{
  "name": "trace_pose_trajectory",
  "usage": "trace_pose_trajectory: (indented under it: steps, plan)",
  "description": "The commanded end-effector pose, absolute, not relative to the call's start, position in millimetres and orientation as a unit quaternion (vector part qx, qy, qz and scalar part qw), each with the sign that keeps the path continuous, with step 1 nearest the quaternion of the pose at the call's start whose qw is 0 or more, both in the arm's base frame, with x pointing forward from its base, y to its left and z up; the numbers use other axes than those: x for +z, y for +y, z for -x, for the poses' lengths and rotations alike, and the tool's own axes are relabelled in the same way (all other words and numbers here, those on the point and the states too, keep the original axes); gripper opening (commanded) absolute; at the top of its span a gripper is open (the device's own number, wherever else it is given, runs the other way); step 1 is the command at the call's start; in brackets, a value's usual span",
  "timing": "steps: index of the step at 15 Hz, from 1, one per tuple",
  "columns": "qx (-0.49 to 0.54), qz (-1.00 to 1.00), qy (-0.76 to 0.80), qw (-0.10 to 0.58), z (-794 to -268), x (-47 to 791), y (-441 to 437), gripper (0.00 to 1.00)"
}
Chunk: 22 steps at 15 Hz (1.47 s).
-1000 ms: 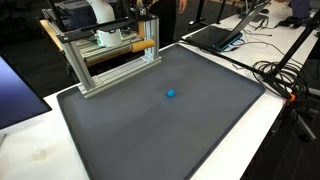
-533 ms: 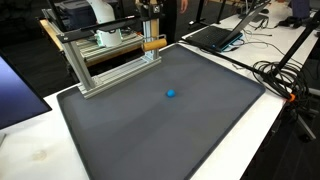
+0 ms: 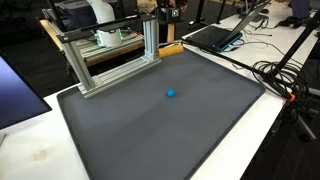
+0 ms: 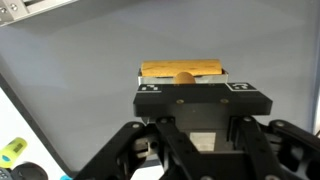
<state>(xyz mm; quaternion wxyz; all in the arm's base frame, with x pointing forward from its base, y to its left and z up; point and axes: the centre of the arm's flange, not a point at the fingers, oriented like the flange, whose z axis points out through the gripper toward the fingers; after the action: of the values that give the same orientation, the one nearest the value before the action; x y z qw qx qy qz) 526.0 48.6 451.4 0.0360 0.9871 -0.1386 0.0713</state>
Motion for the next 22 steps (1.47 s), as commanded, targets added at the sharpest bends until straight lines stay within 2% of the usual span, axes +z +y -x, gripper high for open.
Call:
trace_pose_trajectory:
  steps: [1, 6, 7, 15, 22]
  plan:
    - [0.072, -0.986, -0.143, 0.038, -535, 448, 47, 0.47]
    - [0.070, -0.986, -0.147, 0.038, -550, 442, 44, 0.47]
    - [0.071, -0.986, -0.148, 0.038, -551, 443, 44, 0.22]
    - [0.016, -0.996, -0.085, 0.022, -608, 373, 15, 0.22]
    - [0.011, -0.997, -0.076, 0.016, -636, 358, 5, 0.22]
